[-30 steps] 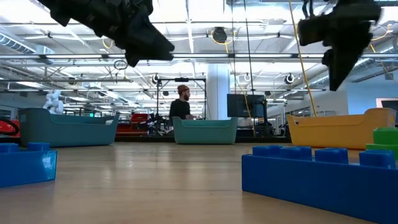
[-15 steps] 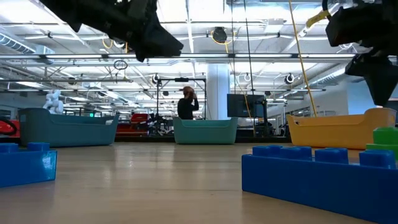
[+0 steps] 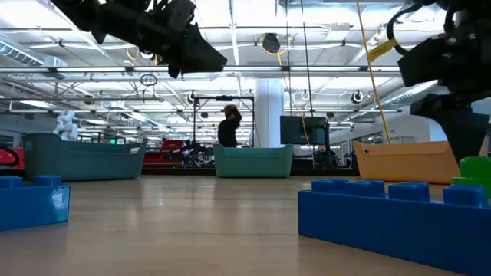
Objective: Sort & place blocks by color
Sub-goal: Put the green game piece into the green bin
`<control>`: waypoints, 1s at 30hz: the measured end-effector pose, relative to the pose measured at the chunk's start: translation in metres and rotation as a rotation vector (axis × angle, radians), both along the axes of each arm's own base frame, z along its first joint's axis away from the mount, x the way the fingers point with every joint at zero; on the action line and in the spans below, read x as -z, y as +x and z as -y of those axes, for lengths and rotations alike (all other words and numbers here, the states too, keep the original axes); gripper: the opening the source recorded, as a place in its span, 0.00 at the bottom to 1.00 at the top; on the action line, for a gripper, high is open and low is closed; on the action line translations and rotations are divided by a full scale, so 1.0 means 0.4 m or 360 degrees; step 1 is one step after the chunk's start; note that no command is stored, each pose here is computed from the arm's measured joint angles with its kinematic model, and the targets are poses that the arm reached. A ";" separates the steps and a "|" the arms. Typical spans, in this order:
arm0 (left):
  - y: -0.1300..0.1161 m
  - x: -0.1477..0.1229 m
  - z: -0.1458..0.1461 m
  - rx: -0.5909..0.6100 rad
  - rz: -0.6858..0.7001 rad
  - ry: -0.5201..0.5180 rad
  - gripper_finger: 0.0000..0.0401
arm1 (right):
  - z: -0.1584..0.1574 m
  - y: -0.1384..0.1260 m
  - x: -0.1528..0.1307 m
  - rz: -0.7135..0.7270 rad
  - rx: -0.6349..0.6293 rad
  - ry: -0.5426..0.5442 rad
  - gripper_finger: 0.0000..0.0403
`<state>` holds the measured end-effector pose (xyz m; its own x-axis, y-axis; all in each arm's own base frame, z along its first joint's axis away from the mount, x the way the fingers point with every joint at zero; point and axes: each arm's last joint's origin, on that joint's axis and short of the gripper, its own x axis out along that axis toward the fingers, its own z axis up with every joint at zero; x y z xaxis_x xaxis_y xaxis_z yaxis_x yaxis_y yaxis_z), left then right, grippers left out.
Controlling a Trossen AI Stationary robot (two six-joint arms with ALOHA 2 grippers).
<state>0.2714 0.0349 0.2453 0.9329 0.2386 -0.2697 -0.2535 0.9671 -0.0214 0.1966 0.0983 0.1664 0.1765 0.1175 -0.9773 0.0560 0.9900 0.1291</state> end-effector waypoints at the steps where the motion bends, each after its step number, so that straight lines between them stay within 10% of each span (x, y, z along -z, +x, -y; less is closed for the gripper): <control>1: 0.000 0.000 0.000 0.0000 -0.0001 0.0000 0.36 | -0.003 0.006 0.007 0.0009 0.0010 0.0007 0.60; 14: -0.002 0.011 0.010 0.0023 -0.0073 -0.0018 0.36 | 0.008 0.008 0.088 0.0098 0.0040 -0.0110 0.51; 18: -0.002 0.008 0.002 0.0016 -0.0065 0.0020 0.36 | 0.038 0.036 0.058 0.0280 -0.0144 -0.0347 0.30; 30: 0.002 -0.042 -0.054 -0.0091 0.0281 0.0070 0.36 | 0.236 0.151 -0.104 0.0964 -0.0150 -0.1126 0.30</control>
<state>0.2723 0.0563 0.2622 0.9494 0.3005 -0.0911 -0.3041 0.9522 -0.0281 0.2571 0.0041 0.2078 0.6991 -0.4294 -0.5717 0.0915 0.8467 -0.5241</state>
